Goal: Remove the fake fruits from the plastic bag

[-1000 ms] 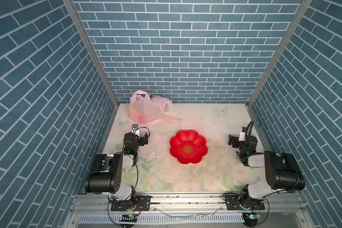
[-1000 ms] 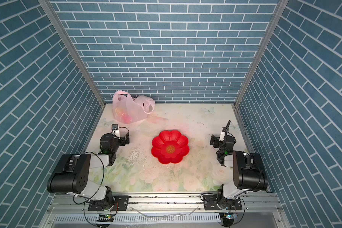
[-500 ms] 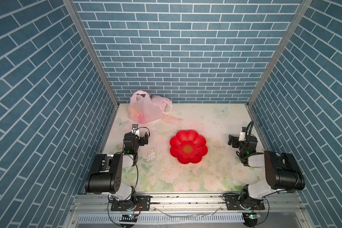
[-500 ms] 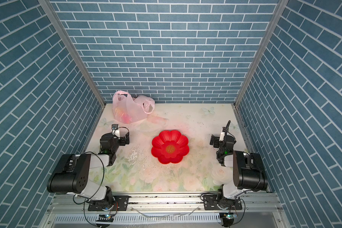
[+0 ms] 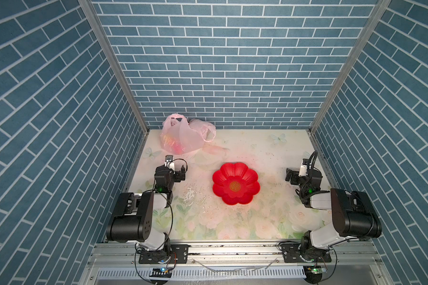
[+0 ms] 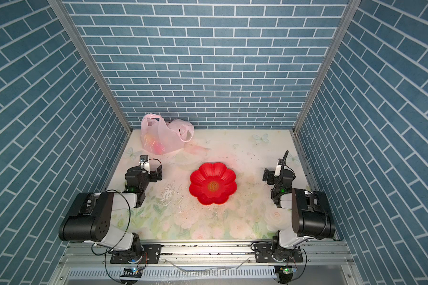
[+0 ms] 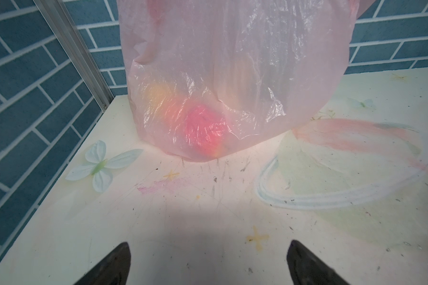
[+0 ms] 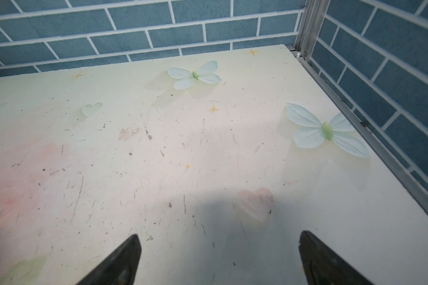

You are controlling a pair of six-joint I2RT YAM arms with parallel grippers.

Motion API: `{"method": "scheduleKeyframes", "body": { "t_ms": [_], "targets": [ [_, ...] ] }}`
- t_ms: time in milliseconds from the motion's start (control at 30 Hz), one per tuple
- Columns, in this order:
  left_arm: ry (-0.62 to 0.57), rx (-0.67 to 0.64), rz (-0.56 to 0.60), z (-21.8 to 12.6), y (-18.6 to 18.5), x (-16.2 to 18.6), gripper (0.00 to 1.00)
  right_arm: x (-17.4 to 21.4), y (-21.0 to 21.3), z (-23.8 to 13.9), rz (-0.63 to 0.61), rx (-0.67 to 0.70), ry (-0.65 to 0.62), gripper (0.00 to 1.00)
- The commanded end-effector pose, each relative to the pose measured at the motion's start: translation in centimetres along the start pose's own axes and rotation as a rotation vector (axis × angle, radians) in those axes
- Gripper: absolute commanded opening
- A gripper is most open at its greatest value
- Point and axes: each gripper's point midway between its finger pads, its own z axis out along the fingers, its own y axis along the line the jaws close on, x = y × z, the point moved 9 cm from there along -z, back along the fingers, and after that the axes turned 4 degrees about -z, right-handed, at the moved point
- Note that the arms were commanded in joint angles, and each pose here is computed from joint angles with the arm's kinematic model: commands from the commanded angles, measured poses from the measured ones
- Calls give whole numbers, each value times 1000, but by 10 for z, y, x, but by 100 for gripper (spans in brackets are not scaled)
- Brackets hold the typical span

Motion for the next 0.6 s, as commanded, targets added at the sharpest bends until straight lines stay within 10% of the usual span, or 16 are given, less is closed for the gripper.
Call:
{"method": "scheduleKeyframes", "body": {
  "t_ms": [0, 567],
  "targets": [
    [7, -5, 8, 1, 0, 3, 99, -13, -1, 4, -38, 10, -43, 99],
    [31, -30, 1, 2, 2, -3, 99, -14, -3, 2, -30, 33, -46, 99]
  ]
}}
